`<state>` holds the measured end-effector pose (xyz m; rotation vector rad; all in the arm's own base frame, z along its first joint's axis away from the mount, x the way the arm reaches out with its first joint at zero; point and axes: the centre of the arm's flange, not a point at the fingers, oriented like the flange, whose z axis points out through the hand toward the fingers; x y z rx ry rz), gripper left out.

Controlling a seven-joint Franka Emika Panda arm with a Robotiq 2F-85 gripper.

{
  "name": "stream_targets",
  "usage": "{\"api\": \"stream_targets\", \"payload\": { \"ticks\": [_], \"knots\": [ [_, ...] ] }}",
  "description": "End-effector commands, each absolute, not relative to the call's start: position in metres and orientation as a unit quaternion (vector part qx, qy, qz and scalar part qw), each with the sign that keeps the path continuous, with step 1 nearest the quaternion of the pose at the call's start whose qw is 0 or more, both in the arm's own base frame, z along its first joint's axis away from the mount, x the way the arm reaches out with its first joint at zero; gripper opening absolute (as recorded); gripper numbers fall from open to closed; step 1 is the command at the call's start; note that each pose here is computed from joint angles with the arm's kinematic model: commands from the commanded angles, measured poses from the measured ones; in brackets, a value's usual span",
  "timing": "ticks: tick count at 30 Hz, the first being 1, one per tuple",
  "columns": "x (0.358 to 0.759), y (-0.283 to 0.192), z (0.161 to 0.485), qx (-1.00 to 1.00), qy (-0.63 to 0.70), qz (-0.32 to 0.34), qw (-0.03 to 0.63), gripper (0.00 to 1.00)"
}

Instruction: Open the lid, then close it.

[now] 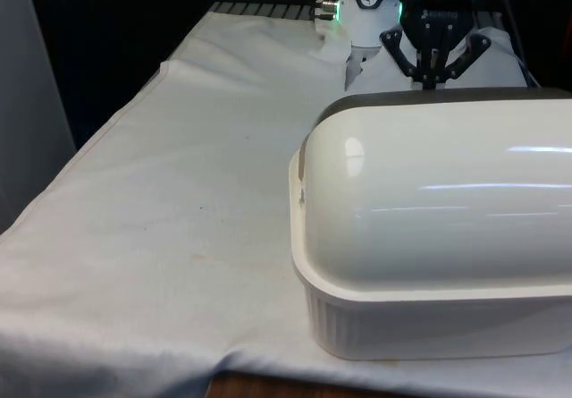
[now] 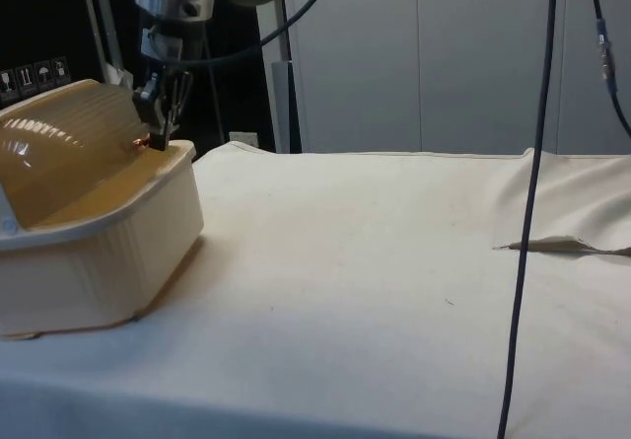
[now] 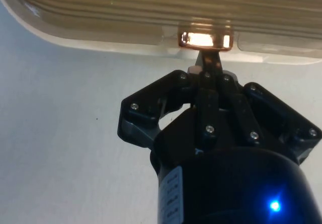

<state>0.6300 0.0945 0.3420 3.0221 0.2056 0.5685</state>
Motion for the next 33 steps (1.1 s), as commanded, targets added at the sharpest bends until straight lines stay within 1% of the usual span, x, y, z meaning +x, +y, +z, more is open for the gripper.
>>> {"api": "stream_targets", "payload": {
  "ticks": [1, 33],
  "knots": [
    [0.631, 0.097, 0.345, 0.98, 0.066, 0.186, 0.025, 0.0],
    [0.646, 0.098, 0.377, 0.973, 0.063, 0.219, 0.021, 0.0]
  ]
}}
